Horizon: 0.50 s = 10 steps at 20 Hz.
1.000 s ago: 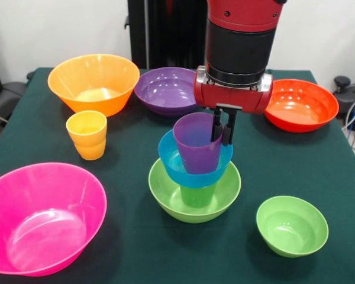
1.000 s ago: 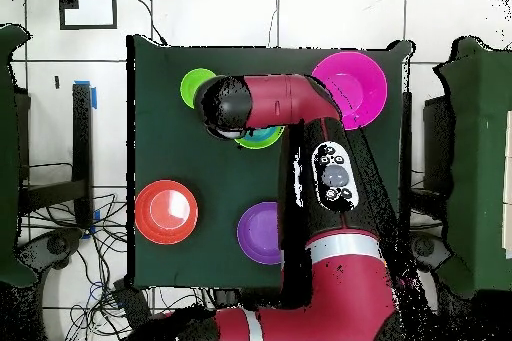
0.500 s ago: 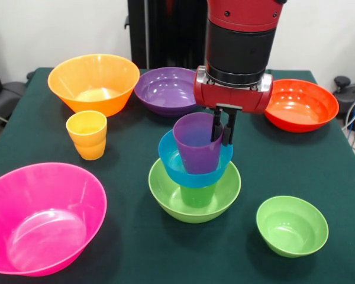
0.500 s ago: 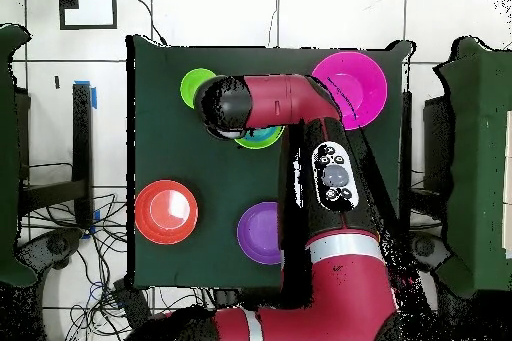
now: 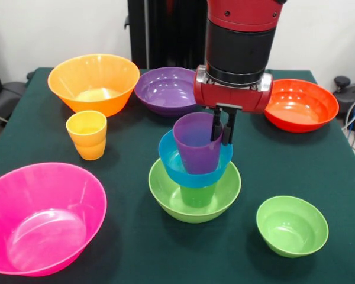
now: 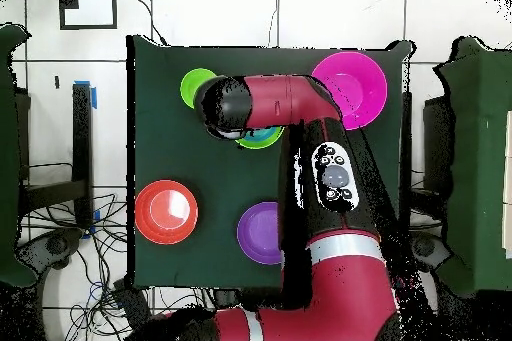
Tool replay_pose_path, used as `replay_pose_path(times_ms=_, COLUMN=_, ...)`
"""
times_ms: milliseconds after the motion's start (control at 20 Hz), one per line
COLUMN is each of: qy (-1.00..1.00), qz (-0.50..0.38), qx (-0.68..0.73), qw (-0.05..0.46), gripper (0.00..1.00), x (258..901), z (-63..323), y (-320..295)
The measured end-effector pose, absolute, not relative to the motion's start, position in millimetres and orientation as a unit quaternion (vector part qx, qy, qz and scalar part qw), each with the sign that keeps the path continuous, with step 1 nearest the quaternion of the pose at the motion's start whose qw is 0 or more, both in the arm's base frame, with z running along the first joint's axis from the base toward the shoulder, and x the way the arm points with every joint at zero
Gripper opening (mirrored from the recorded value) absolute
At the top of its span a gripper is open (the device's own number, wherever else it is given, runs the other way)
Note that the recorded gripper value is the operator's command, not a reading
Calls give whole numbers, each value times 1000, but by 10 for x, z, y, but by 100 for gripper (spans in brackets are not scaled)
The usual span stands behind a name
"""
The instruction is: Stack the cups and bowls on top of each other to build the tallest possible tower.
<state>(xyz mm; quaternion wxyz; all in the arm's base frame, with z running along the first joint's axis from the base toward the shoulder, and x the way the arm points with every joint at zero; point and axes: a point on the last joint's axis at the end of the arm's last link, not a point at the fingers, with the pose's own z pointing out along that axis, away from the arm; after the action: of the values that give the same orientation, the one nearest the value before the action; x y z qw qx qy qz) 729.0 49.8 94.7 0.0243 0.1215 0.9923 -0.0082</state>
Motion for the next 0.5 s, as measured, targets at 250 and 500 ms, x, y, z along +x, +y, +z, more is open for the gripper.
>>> replay_pose_path(times_ms=250, qy=992, qz=-8, qx=124, qw=24, gripper=0, x=7279, z=955, y=459)
replay_pose_path(times_ms=500, qy=991, qz=-9, qx=130, qw=22, gripper=0, x=7264, z=962, y=360)
